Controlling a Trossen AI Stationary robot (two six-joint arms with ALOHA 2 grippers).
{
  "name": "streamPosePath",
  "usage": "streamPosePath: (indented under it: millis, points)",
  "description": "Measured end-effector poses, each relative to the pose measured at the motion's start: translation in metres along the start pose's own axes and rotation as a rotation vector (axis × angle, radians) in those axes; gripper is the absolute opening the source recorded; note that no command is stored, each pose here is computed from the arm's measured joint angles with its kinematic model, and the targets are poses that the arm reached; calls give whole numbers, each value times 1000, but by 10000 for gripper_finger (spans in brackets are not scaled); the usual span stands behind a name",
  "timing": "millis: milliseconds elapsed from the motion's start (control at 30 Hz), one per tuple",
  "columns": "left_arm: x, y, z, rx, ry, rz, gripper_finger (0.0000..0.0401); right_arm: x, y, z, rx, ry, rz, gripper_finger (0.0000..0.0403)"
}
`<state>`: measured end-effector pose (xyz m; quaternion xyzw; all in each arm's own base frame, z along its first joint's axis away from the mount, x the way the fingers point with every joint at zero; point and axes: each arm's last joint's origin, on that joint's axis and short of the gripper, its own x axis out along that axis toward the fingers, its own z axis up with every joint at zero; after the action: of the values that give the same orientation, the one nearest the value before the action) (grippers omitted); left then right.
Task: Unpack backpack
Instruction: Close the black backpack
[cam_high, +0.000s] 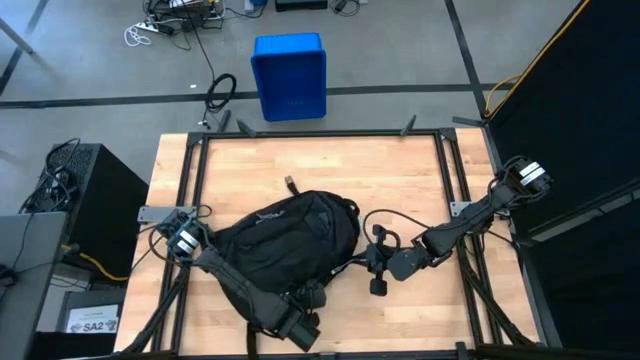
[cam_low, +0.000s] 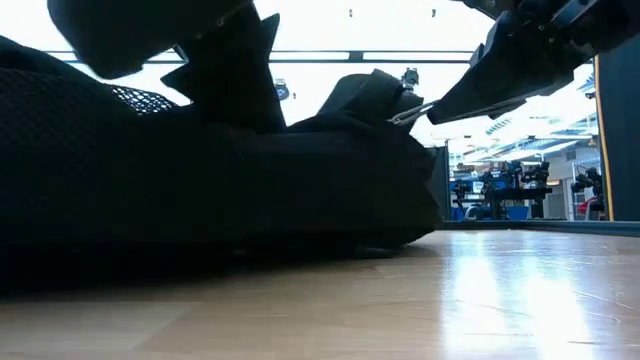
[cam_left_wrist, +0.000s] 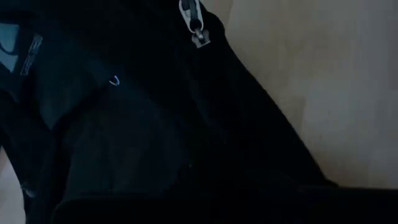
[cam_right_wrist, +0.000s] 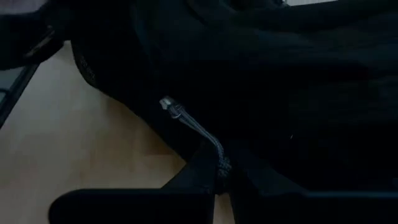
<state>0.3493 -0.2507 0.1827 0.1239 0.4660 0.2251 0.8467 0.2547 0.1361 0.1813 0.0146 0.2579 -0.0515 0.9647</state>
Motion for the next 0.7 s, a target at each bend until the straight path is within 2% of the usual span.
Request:
streamPosePath:
  millis: [233,400,533,700]
  points:
    - [-5,5,3,19,-101,91,5,0,2,2,16,-12,39,0]
    - [-26,14,23,31,-173,82,50,0,1,3,20,-15,43,0]
    - [-42,14,44,-11,-249,25,107,0,1,3,21,-15,46,0]
    - [-45,-2,61,-21,-348,-126,167,0,1,3,23,-17,49,0]
